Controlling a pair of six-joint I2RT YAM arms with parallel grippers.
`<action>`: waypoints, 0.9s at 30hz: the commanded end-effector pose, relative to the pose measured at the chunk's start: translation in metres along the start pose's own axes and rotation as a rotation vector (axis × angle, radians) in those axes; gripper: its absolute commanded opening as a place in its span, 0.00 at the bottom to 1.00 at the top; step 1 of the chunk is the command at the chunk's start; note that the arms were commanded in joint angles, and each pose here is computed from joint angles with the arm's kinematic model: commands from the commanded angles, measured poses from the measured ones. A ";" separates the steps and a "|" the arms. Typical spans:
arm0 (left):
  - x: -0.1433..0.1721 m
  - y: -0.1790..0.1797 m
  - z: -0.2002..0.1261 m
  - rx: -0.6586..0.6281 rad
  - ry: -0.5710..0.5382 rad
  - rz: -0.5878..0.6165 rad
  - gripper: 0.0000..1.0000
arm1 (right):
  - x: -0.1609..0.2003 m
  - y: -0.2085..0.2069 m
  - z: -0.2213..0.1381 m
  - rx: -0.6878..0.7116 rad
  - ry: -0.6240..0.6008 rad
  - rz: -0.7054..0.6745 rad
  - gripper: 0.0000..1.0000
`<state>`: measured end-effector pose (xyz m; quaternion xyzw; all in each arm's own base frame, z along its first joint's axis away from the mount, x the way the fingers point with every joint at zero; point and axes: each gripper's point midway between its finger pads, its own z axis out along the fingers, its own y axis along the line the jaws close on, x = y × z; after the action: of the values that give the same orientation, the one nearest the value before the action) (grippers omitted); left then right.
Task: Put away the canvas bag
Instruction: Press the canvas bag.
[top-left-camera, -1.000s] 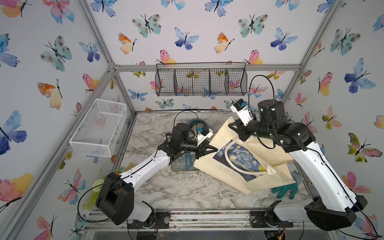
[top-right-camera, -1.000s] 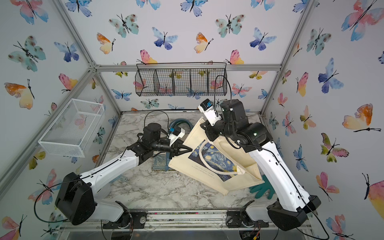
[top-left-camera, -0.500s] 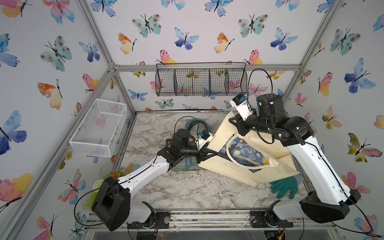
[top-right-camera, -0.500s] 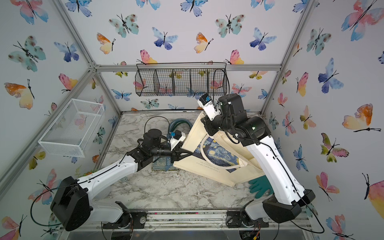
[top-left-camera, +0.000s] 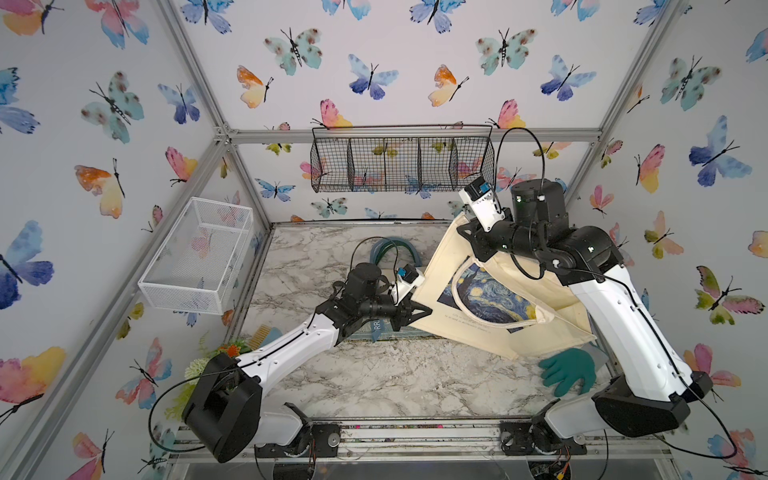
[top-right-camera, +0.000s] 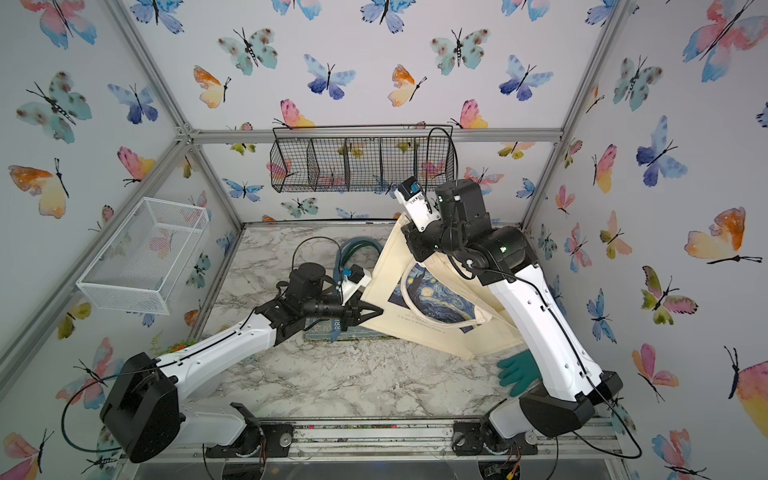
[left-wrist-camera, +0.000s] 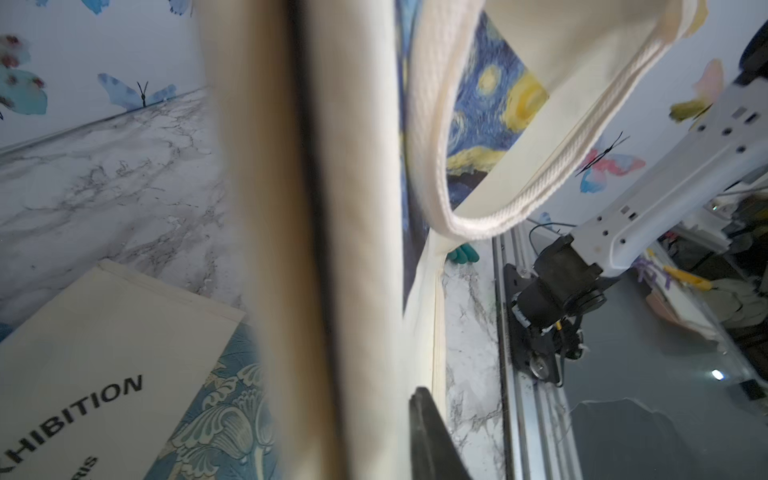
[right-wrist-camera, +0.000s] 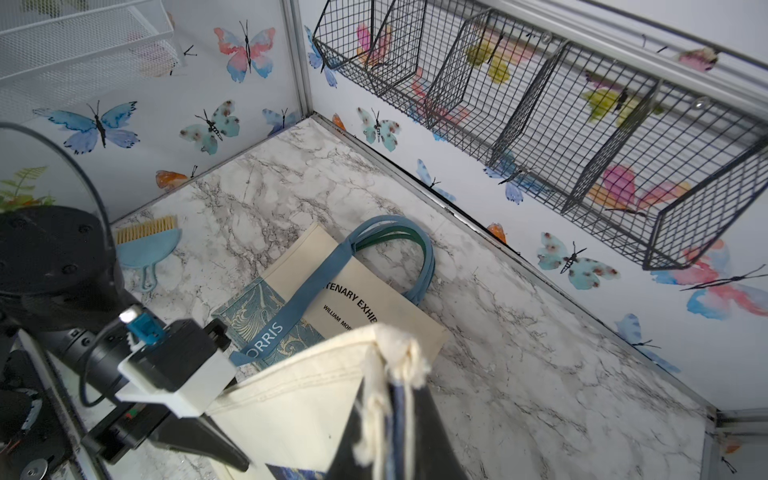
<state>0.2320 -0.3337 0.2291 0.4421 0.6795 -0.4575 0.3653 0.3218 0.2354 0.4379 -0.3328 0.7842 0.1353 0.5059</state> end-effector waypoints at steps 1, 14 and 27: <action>0.038 -0.016 0.003 0.079 0.116 -0.080 0.03 | -0.089 -0.036 -0.045 0.162 -0.349 0.029 0.02; 0.017 -0.022 -0.011 0.052 0.046 -0.003 0.00 | -0.066 -0.022 -0.016 0.076 -0.276 0.048 0.02; -0.047 -0.025 -0.019 0.088 -0.064 0.111 0.33 | 0.008 0.045 0.011 -0.277 -0.128 0.084 0.02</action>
<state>0.2207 -0.3239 0.2386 0.4495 0.6816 -0.4619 0.3463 0.3198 0.2596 0.3999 -0.3465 0.7711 0.2181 0.4877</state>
